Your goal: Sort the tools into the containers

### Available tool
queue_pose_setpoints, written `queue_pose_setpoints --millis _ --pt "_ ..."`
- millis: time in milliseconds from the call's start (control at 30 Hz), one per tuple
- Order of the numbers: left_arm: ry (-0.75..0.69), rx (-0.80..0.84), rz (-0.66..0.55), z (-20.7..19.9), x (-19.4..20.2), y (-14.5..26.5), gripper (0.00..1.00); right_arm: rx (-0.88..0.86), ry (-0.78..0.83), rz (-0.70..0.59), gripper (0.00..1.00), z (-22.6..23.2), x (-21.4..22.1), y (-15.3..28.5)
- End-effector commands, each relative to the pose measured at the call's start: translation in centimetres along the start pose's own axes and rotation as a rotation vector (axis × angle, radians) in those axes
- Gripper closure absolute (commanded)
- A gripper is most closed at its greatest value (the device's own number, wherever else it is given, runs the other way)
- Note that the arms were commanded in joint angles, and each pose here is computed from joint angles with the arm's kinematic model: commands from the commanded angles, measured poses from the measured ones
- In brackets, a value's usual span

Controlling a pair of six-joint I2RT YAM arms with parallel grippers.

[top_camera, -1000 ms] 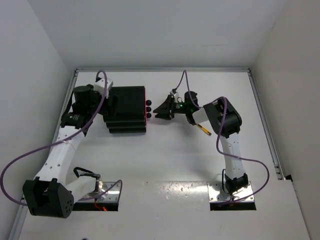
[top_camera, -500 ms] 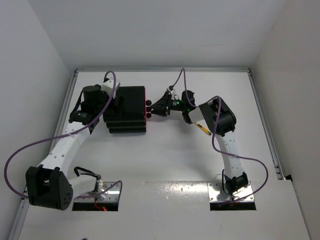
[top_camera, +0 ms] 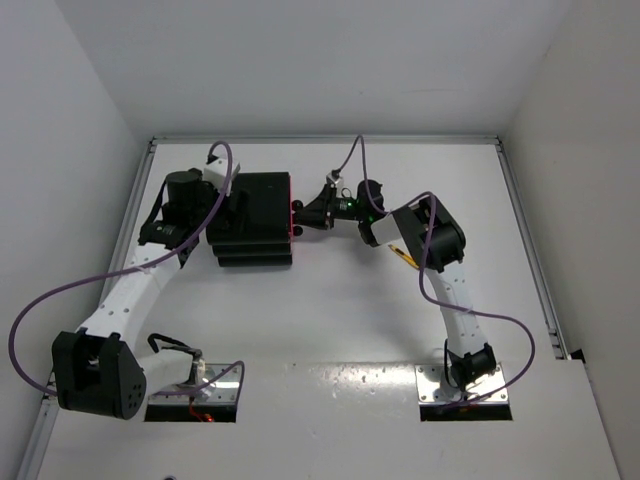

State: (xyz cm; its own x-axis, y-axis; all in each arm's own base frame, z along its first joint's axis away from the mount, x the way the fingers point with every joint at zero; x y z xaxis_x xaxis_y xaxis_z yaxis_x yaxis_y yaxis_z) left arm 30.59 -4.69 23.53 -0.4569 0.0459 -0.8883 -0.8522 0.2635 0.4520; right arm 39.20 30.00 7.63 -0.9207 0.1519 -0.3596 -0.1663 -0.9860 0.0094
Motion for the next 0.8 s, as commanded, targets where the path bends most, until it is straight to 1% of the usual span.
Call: queue_pose_setpoints --millis 0,67,100,133,167,300,367,433,600,767 --pt "-0.003 -0.031 0.094 0.3 2.5 -0.6 0.04 -0.056 0.106 -0.036 0.76 1.4 -0.7 -0.6" --pt "-0.003 -0.031 0.094 0.3 2.5 -0.6 0.04 -0.036 0.097 -0.049 0.81 1.0 -0.9 0.3" --pt "-0.003 -0.031 0.094 0.3 2.5 -0.6 0.04 -0.041 0.118 -0.052 0.81 1.4 -1.1 0.3" --pt "-0.003 -0.031 0.094 0.3 2.5 -0.6 0.04 -0.029 0.099 -0.047 0.83 0.9 -0.8 1.0" --pt "-0.001 -0.031 0.103 0.3 2.7 -0.8 0.04 -0.034 0.108 -0.049 0.83 1.3 -1.0 1.0" --pt "0.009 -0.040 0.103 0.4 2.7 -0.8 0.04 -0.012 0.100 -0.065 0.83 0.7 -1.3 3.8" --pt "0.009 -0.040 0.103 0.4 2.7 -0.8 0.04 -0.010 0.128 -0.089 0.83 1.4 -2.2 5.2" --pt "0.009 -0.040 0.103 0.4 2.7 -0.8 0.04 0.003 0.122 -0.086 0.84 1.2 -1.8 6.5" --pt "0.018 -0.041 0.103 0.3 2.7 -0.8 0.04 0.042 0.110 -0.125 0.85 0.3 -2.0 9.8" --pt "0.018 -0.032 0.103 0.2 2.7 -0.8 0.04 0.065 0.106 -0.145 0.86 -0.1 -1.9 11.8"
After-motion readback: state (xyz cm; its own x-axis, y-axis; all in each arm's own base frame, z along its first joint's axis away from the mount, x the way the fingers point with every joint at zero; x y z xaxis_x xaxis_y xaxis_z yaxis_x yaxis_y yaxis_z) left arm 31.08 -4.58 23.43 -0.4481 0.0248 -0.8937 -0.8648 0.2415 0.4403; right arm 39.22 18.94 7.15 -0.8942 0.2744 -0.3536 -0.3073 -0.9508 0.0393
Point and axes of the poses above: each gripper's point midway between its finger pads, its own y axis back along the fingers, its own z axis along the line the jaws close on, x = y × z, the point moved 7 cm from there along y, back along the fingers, and after that the axes turned 14 degrees about y, right-handed, at the moved point
